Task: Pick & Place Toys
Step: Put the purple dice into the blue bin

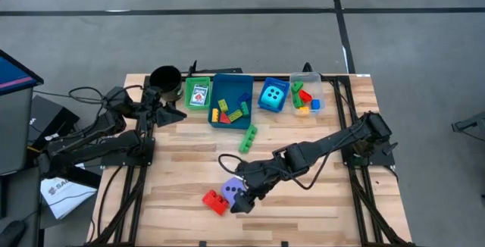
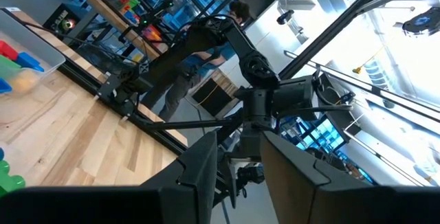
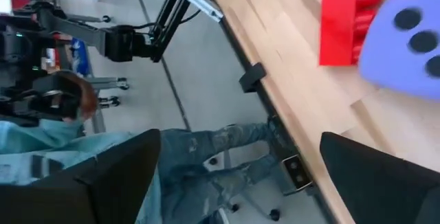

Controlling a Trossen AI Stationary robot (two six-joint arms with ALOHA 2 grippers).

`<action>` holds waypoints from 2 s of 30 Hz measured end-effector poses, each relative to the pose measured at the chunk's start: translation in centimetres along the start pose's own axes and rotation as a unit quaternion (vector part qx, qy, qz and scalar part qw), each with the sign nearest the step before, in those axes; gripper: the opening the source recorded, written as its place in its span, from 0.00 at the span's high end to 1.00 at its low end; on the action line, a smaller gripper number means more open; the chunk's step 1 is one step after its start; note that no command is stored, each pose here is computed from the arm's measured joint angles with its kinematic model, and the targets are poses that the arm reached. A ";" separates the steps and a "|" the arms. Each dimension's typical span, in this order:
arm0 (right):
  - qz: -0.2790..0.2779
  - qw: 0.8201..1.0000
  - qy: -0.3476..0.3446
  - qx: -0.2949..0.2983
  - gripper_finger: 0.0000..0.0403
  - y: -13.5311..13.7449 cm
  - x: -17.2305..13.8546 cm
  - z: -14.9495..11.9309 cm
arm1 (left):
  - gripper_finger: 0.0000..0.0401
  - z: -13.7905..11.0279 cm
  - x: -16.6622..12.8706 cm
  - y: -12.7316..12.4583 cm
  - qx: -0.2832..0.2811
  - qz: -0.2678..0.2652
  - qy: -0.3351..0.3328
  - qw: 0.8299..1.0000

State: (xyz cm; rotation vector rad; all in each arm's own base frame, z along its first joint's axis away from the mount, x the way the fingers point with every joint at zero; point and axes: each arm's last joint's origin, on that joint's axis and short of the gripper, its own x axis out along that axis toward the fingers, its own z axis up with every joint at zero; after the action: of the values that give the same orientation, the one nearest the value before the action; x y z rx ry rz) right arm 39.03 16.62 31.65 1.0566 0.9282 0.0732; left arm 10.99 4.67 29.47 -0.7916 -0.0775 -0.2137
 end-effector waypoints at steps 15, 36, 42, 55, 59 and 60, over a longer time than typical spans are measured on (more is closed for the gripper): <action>-0.138 0.974 -0.182 -0.007 0.03 -1.9 -0.5 1.7 | 0.73 0.0 0.0 0.0 0.000 0.003 -0.004 1.000; -0.087 0.966 -0.238 0.049 0.03 -3.9 2.7 -0.6 | 0.73 0.0 0.0 0.0 0.000 0.004 -0.004 1.000; -0.151 0.965 -0.182 0.109 0.03 -6.4 4.2 -1.7 | 0.73 0.0 0.0 0.0 0.000 0.004 -0.004 1.000; -0.102 0.982 -0.125 0.097 0.03 -6.8 9.2 -1.8 | 0.73 0.0 0.0 0.1 -0.005 0.009 -0.001 1.000; -0.102 0.984 -0.109 0.097 0.04 -6.9 9.2 -1.6 | 0.73 -0.1 0.0 0.2 0.016 0.009 0.000 1.000; -0.105 0.984 -0.107 0.098 0.04 -7.0 9.1 -1.5 | 0.73 -0.1 0.0 0.2 0.024 0.009 0.000 1.000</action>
State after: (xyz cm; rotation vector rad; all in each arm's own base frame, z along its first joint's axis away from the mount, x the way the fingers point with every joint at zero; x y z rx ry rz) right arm 41.23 18.28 20.36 1.1168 0.8561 -0.3070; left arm 11.06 4.74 29.32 -0.7443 -0.0748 -0.1935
